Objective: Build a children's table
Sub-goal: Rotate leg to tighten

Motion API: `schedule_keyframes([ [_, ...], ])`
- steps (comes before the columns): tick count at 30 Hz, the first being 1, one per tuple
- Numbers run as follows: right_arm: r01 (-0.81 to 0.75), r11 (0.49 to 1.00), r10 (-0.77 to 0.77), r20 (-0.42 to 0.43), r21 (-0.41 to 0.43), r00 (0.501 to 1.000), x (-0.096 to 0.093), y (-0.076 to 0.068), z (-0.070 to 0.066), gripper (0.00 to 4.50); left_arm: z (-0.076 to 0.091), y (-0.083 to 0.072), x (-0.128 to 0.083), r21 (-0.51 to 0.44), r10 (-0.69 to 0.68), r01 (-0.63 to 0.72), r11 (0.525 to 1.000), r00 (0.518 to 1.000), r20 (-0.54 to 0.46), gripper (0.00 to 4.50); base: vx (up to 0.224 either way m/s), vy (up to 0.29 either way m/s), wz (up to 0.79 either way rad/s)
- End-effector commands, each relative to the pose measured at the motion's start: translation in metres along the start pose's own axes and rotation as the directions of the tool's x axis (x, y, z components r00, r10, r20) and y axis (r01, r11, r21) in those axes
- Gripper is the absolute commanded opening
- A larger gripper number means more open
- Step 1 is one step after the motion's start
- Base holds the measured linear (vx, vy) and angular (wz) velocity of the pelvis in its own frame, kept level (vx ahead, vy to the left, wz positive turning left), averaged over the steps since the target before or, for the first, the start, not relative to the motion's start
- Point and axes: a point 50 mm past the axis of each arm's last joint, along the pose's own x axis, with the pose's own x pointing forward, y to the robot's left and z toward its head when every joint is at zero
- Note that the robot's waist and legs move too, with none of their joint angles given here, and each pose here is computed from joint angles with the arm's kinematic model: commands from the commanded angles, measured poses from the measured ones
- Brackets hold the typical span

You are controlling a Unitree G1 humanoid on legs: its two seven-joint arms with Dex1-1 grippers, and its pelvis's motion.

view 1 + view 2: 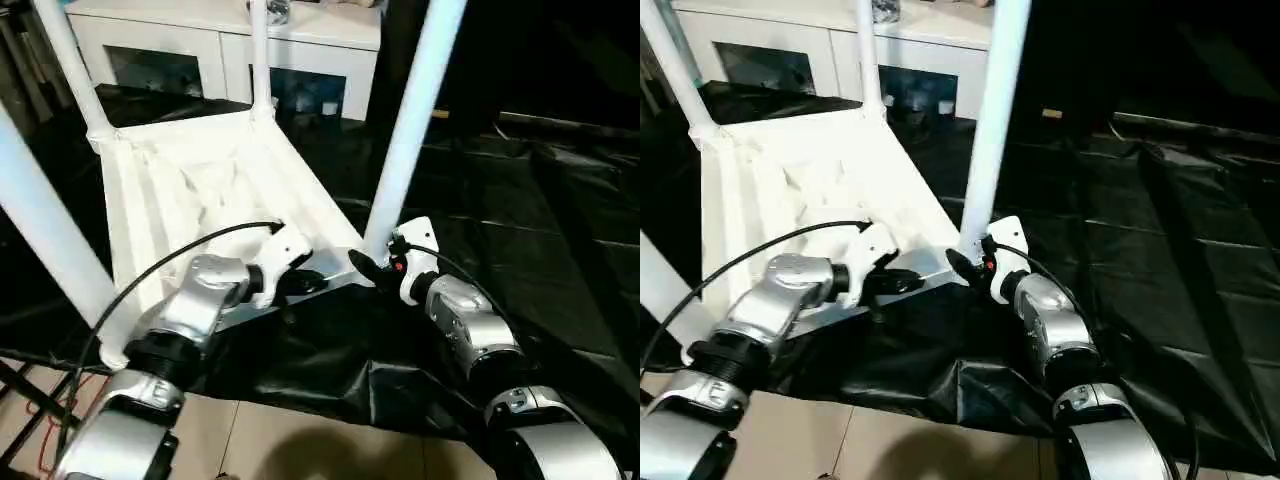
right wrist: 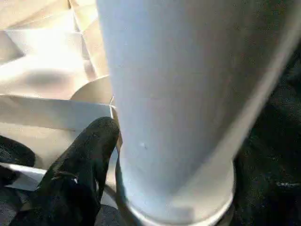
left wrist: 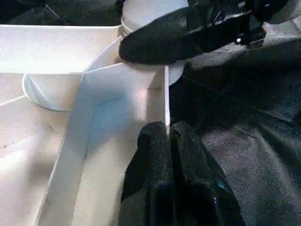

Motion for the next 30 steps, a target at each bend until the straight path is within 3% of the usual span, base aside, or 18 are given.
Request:
schedule_keyframes([
  [1, -0.177, 0.984, 0.176, -0.068, -0.022, 0.982, 0.013, 0.032, -0.010, 3.83, 0.017, -0.022, 0.021, 0.042, -0.123, 0.121, 0.992, 0.991, 0.058, 0.00, 0.000, 0.000, 0.00],
  [5, -0.252, 0.965, 0.247, -0.072, -0.073, 0.966, 0.001, 0.018, -0.006, 3.87, 0.009, -0.016, 0.009, 0.058, -0.152, 0.150, 0.987, 0.988, 0.034, 0.00, 0.000, 0.000, 0.00],
  [8, -0.371, 0.924, 0.362, -0.098, -0.096, 0.927, -0.012, 0.011, -0.005, 3.87, 0.004, -0.015, -0.002, 0.085, -0.202, 0.200, 0.976, 0.979, 0.016, 0.00, 0.017, -0.001, 0.00],
  [12, -0.474, 0.875, 0.456, -0.164, -0.097, 0.875, -0.026, 0.003, -0.008, 3.87, -0.003, -0.015, -0.012, 0.103, -0.263, 0.262, 0.960, 0.965, 0.000, 0.00, 0.000, 0.000, 0.00],
  [17, -0.549, 0.832, 0.531, -0.173, -0.078, 0.829, -0.034, -0.001, -0.005, 3.87, -0.007, -0.013, -0.019, 0.100, -0.301, 0.300, 0.949, 0.954, -0.011, 0.00, 0.000, 0.000, 0.00],
  [22, -0.620, 0.782, 0.600, -0.198, -0.058, 0.775, -0.041, 0.000, -0.005, 3.43, -0.009, -0.009, -0.024, 0.111, -0.325, 0.326, 0.939, 0.945, -0.027, 0.00, 0.000, 0.000, 0.00],
  [30, -0.636, 0.772, 0.619, -0.197, -0.028, 0.760, -0.042, 0.002, -0.007, 2.80, -0.010, -0.009, -0.025, 0.110, -0.334, 0.336, 0.936, 0.942, -0.032, 0.00, 0.000, 0.000, 0.00],
])
